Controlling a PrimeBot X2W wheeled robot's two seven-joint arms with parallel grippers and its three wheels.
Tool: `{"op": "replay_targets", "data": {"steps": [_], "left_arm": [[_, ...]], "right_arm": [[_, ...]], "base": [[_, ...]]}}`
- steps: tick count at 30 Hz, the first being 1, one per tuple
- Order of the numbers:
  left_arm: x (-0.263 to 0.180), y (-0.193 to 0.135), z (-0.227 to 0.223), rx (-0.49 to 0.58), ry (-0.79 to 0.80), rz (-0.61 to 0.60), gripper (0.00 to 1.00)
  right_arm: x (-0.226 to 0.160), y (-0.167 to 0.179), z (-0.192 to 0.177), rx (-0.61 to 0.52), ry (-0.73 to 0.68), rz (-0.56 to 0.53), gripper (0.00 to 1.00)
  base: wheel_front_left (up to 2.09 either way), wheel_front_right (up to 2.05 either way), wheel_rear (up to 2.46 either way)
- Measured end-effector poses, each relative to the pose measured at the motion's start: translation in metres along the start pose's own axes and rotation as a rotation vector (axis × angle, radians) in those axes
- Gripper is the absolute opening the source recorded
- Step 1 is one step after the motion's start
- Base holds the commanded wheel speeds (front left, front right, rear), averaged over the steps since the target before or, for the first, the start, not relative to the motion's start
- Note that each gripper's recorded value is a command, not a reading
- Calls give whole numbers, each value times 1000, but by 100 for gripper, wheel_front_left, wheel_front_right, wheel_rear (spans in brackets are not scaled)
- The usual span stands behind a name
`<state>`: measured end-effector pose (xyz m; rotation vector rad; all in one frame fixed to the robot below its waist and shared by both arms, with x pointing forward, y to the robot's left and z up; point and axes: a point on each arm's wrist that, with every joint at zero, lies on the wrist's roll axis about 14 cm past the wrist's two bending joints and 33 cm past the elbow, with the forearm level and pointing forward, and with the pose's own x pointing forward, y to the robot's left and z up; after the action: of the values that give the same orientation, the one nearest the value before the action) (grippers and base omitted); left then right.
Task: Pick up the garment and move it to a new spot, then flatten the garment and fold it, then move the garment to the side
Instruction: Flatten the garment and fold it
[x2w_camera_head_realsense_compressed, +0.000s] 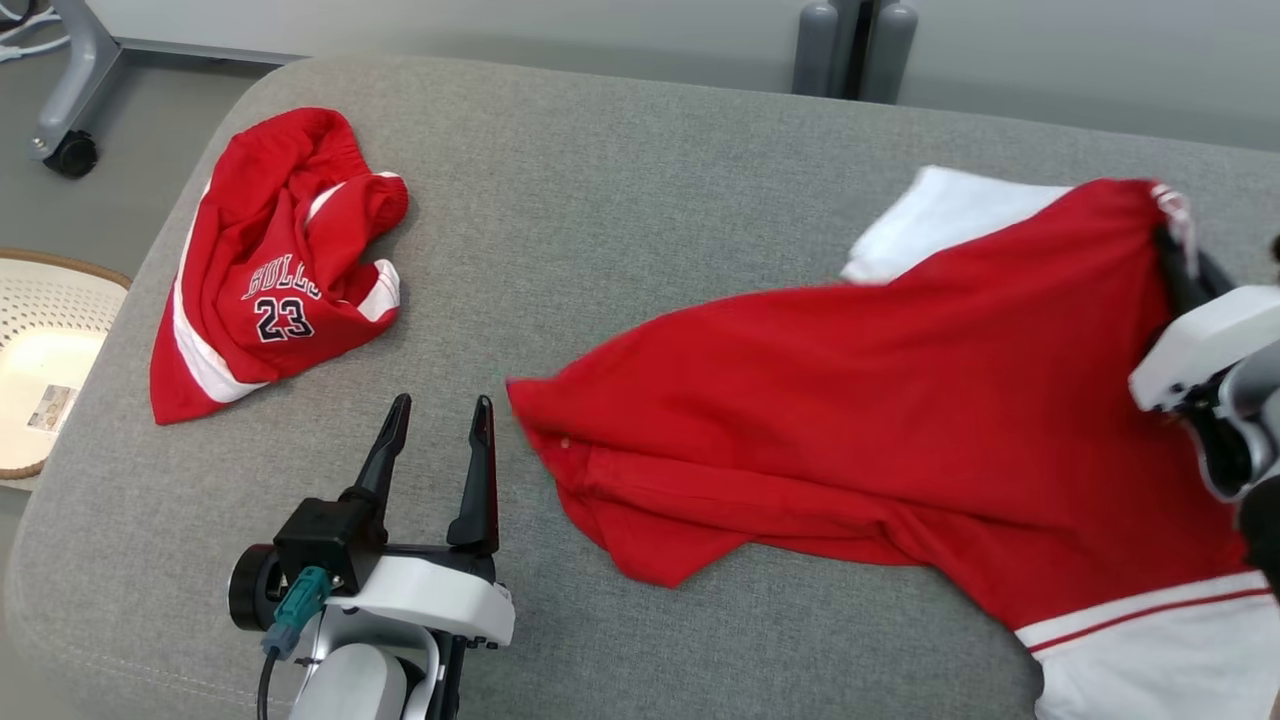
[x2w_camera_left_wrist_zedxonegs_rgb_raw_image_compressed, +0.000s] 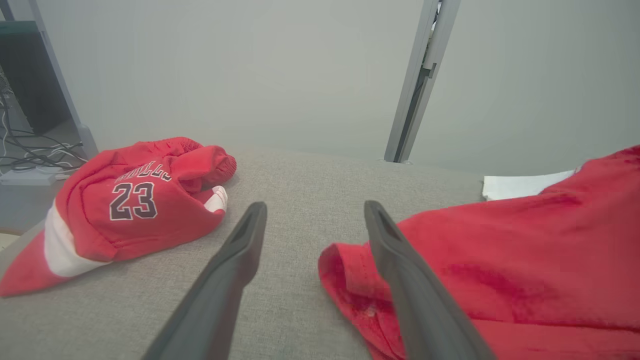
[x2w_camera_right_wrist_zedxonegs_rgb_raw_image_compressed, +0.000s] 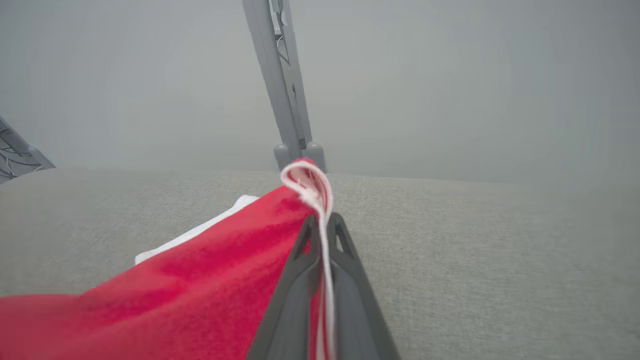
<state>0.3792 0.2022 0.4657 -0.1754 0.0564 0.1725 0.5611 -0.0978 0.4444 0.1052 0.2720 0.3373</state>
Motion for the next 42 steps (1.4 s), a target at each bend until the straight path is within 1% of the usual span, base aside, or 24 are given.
{"op": "replay_targets", "data": {"steps": [4, 8, 11, 17, 18, 19, 21, 22, 26, 31, 34, 38, 39, 40, 42], "left_arm": [[2, -6, -2, 0, 7, -20, 100], [5, -9, -5, 2, 13, -28, 100], [5, -6, -7, 5, 21, -21, 100], [4, -4, -10, 9, 31, -16, 100], [4, -5, -10, 9, 32, -17, 100], [3, -5, -10, 10, 31, -17, 100], [3, -6, -10, 8, 29, -21, 100], [3, -6, -9, 8, 29, -22, 100], [2, -9, -7, 4, 21, -29, 100], [0, -12, 2, -4, -6, -39, 100], [-3, -16, 7, -12, -21, -53, 100], [-5, -26, 14, -21, -42, -81, 100], [-5, -29, 16, -24, -48, -92, 100], [-5, -33, 18, -27, -54, -103, 100], [-5, -39, 21, -32, -63, -122, 100]], "right_arm": [[0, -37, 23, 15, -57, -89, 0], [-3, -75, 42, -17, -98, -168, 0], [-4, -93, 40, -33, -92, -210, 0], [-6, -106, 18, -59, -14, -257, 0], [-8, -108, 13, -60, 6, -266, 20], [-8, -106, 8, -66, 21, -263, 100], [-7, -97, 2, -24, 40, -259, 100], [-6, -93, 1, -24, 42, -251, 100], [-9, -85, 2, -59, 59, -229, 100], [-21, -78, 14, -78, 34, -217, 100], [-30, -79, 35, -85, -22, -220, 100], [-44, -72, 60, -60, -115, -207, 100], [-49, -70, 68, -38, -147, -203, 100], [-53, -68, 74, -21, -177, -195, 100], [-63, -62, 89, -30, -237, -168, 100]], "base": [[0, 0, 0], [0, 0, 0], [0, 0, 0], [0, 0, 0], [0, 0, 0], [0, 0, 0], [0, 0, 0], [0, 0, 0], [0, 0, 0], [0, 0, 0], [0, 0, 0], [0, 0, 0], [0, 0, 0], [0, 0, 0], [0, 0, 0]]}}
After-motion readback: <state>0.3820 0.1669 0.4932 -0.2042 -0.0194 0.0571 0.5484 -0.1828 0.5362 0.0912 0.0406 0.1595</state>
